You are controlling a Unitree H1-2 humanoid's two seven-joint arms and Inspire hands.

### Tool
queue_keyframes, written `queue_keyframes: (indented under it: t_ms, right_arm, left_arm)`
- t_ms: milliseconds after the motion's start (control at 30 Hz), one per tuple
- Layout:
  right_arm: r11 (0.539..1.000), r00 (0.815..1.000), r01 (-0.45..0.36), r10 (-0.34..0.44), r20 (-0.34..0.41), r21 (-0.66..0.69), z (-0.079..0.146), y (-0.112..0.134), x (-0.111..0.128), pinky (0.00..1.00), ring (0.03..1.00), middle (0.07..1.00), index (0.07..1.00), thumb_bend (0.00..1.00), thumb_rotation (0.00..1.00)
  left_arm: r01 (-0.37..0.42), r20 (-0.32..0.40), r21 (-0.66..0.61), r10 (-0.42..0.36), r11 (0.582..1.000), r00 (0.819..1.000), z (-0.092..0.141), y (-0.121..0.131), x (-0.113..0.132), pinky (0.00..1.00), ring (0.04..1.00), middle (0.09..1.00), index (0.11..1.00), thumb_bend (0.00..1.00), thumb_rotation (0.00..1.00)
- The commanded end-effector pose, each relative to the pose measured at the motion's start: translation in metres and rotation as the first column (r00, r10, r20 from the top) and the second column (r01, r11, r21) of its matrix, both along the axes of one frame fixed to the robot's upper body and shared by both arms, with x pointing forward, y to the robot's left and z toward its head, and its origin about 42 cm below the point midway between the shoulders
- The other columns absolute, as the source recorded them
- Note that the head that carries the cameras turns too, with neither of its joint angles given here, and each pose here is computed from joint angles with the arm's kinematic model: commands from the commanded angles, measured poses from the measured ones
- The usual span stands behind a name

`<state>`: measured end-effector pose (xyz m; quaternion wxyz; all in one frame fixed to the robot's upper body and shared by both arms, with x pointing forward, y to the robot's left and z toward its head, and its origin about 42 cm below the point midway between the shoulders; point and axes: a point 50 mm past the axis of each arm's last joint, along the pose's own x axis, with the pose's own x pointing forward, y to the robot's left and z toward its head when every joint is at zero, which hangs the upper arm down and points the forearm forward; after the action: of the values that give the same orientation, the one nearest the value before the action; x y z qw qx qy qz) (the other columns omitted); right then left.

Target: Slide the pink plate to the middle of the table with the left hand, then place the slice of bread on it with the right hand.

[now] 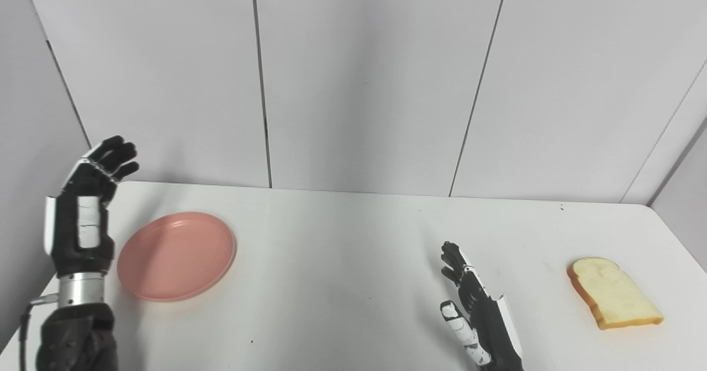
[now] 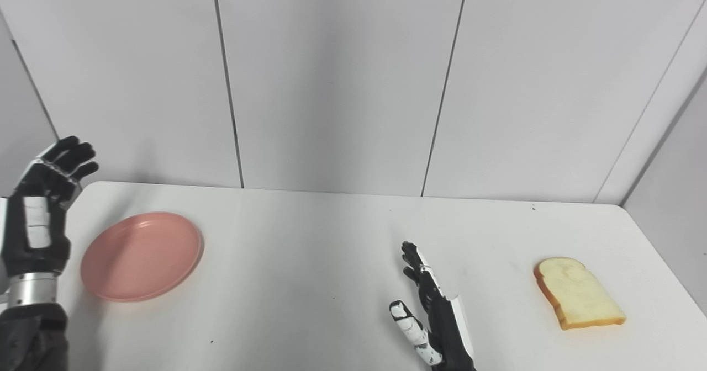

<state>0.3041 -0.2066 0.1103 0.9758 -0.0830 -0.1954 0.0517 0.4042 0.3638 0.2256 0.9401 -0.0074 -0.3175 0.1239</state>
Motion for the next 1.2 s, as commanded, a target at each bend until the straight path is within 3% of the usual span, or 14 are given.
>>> queue_keyframes:
  t_ms: [0,267,567,667,733,867,1033,1167]
  right_arm:
    - [0.999,0.991,0.038,-0.039,-0.132,-0.007,-0.042,-0.012,-0.024,0.91,0.928,0.929,0.910,0.63,0.85]
    - [0.999,0.991,0.040,-0.041,-0.125,-0.007,-0.041,-0.011,-0.026,0.90,0.926,0.927,0.909,0.63,0.85]
    - [0.999,0.993,0.038,-0.039,-0.114,-0.007,-0.038,-0.009,-0.026,0.89,0.923,0.927,0.907,0.62,0.84]
    - [0.999,0.993,0.038,-0.039,-0.108,-0.010,-0.036,-0.008,-0.026,0.89,0.924,0.928,0.905,0.61,0.84]
    - [0.999,0.994,0.039,-0.040,-0.104,-0.012,-0.036,-0.008,-0.026,0.88,0.922,0.927,0.904,0.61,0.84]
    - [0.999,0.994,0.043,-0.043,-0.100,-0.007,-0.034,-0.007,-0.028,0.88,0.919,0.924,0.901,0.61,0.83]
    - [0.999,0.994,0.041,-0.041,-0.097,-0.010,-0.033,-0.007,-0.027,0.88,0.919,0.923,0.904,0.61,0.84]
    - [0.999,0.994,0.049,-0.049,-0.096,-0.007,-0.033,-0.010,-0.025,0.87,0.916,0.924,0.904,0.62,0.85]
  left_arm:
    - [-0.001,0.092,-0.004,0.002,1.000,0.996,0.033,0.004,0.012,0.68,0.745,0.726,0.692,0.92,0.86]
    - [-0.028,-0.028,-0.027,0.027,0.999,0.999,0.014,0.033,0.036,0.74,0.784,0.776,0.715,0.95,0.86]
    - [-0.051,-0.173,-0.123,0.029,0.991,0.984,-0.015,0.045,0.058,0.82,0.815,0.822,0.817,0.97,0.86]
    - [-0.050,-0.231,-0.159,0.012,0.986,0.973,-0.030,0.041,0.065,0.83,0.819,0.796,0.806,0.98,0.85]
    - [-0.061,-0.270,-0.163,0.015,0.985,0.963,-0.037,0.041,0.068,0.77,0.812,0.795,0.807,0.94,0.85]
    - [-0.086,-0.353,-0.179,0.018,0.980,0.935,-0.054,0.045,0.071,0.77,0.794,0.777,0.785,0.99,0.83]
    - [-0.077,-0.402,-0.187,-0.004,0.979,0.916,-0.066,0.044,0.070,0.74,0.773,0.767,0.786,0.96,0.82]
    - [-0.036,-0.417,-0.175,-0.041,0.984,0.908,-0.078,0.028,0.068,0.84,0.860,0.850,0.834,0.91,0.84]
